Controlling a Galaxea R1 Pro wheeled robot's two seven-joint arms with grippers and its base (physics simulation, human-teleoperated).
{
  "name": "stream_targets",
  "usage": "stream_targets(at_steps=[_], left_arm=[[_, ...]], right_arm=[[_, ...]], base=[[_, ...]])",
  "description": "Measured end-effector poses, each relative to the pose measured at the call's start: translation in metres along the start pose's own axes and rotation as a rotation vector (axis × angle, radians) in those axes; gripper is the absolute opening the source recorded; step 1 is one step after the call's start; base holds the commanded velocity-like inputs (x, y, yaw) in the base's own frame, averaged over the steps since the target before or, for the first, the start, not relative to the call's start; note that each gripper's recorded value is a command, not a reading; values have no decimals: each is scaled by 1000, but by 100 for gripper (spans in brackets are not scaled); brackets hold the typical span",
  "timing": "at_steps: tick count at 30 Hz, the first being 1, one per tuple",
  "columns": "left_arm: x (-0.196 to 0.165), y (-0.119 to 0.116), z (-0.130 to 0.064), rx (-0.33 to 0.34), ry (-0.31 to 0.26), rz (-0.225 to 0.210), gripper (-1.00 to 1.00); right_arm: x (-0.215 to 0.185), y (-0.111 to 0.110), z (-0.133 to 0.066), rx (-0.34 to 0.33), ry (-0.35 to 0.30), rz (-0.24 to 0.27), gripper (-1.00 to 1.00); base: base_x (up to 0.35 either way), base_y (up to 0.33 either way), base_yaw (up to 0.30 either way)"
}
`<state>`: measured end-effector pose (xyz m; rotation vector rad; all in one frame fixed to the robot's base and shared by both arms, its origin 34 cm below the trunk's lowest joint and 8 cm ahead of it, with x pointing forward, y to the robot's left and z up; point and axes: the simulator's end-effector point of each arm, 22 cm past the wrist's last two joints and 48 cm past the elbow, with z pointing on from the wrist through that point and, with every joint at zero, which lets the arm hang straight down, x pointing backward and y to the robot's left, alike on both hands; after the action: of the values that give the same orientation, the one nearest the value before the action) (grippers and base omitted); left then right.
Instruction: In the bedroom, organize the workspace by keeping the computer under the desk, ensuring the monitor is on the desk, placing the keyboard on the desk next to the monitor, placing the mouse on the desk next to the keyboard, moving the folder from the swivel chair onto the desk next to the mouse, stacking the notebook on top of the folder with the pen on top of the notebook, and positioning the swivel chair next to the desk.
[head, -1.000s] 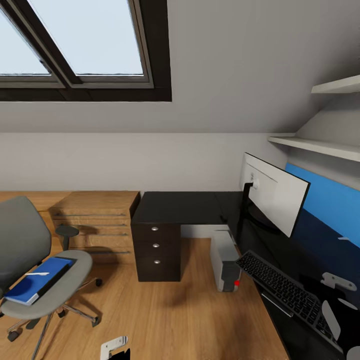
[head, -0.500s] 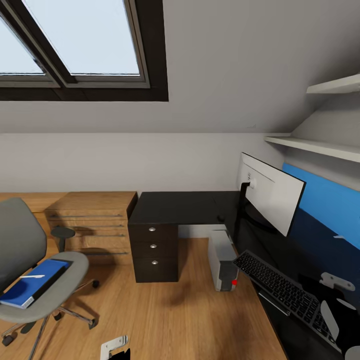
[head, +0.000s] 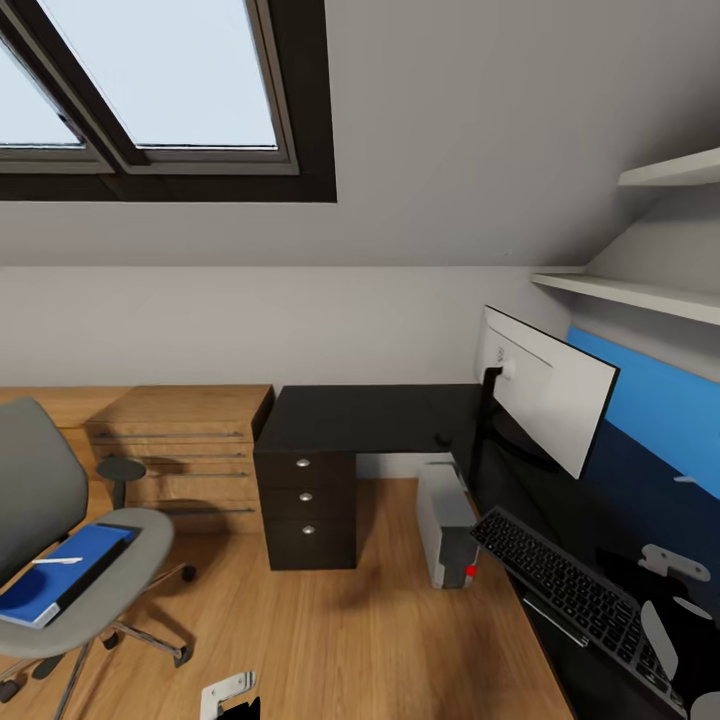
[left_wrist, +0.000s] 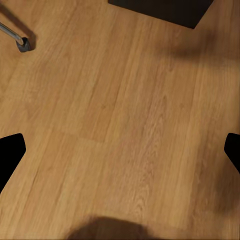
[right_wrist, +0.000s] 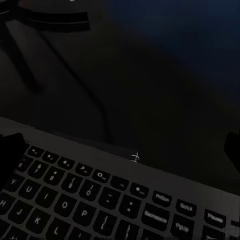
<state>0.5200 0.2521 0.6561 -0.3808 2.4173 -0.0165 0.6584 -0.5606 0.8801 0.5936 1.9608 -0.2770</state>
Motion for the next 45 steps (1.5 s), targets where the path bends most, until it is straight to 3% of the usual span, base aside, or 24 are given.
stream_targets(at_steps=[11,16,24,29,45], left_arm=[[0,0,0,-1,1,1,100],[0,0,0,0,1,1,100],[0,0,0,3,0,1,100],[0,1,0,-1,1,2,100],[7,1,0,2,14,4,100]], right_arm=[[22,-8,1,14,51,-5,100],[8,-23,9,69,52,-10,100],[-10,-17,21,76,64,-9,100],[8,-18,21,80,105,-10,100],[12,-22,21,90,116,-12,100]], base=[[13,0,0],[0,0,0],[145,0,0],[27,0,0],[132,0,0]])
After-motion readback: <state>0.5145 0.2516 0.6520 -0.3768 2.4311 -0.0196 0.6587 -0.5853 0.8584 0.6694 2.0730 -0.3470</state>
